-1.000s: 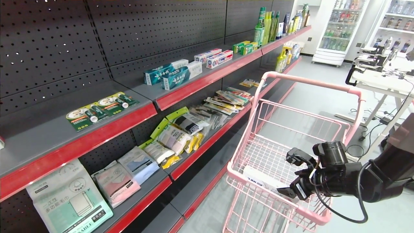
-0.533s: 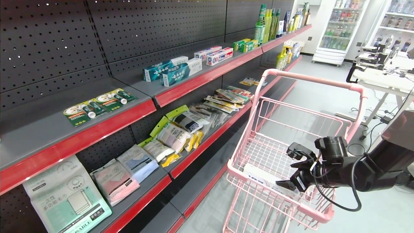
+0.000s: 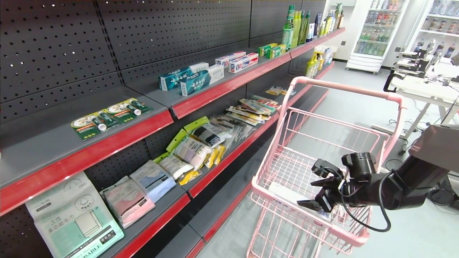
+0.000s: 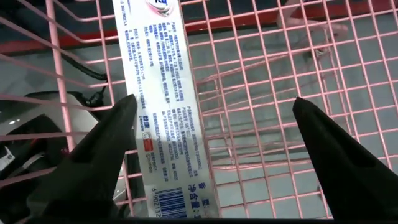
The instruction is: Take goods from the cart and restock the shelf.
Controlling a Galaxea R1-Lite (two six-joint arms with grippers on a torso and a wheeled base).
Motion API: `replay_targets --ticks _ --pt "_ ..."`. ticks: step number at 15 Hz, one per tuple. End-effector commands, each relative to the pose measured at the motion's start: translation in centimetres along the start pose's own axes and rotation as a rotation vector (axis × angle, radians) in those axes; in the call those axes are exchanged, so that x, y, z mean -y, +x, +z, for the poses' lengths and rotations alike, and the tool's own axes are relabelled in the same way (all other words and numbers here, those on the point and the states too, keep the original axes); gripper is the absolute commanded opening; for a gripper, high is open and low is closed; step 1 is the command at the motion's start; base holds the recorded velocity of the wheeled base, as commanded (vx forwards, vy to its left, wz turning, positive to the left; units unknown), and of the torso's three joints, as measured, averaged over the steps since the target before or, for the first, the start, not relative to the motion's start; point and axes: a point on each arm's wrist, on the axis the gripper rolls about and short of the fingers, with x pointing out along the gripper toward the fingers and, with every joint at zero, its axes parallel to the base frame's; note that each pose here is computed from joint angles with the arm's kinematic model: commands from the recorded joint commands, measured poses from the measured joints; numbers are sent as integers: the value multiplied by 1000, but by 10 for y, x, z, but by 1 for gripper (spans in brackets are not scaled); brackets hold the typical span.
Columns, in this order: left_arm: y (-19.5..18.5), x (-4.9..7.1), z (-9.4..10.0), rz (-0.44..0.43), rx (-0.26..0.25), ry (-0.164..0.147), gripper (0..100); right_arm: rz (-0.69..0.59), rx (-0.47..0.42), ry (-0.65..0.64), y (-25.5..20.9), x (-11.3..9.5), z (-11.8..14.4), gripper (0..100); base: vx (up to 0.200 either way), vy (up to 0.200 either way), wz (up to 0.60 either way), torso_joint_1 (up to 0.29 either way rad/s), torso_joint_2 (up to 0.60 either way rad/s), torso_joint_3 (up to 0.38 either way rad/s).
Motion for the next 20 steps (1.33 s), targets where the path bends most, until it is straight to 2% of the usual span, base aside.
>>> replay_targets --ticks 1,4,9,13,20 --pt "0 0 0 1 0 0 100 8 -12 7 1 0 -5 100 0 0 0 0 0 0" --pt "0 0 0 1 0 0 100 16 42 2 -12 1 5 100 0 0 0 0 0 0" --pt "0 0 0 1 0 0 100 25 49 7 -25 -6 5 100 0 0 0 0 0 0" --pt "0 0 0 1 0 0 100 65 4 13 -2 -6 -6 100 0 0 0 0 0 0" --pt "0 0 0 0 0 0 100 67 3 2 20 6 -8 100 0 0 0 0 0 0"
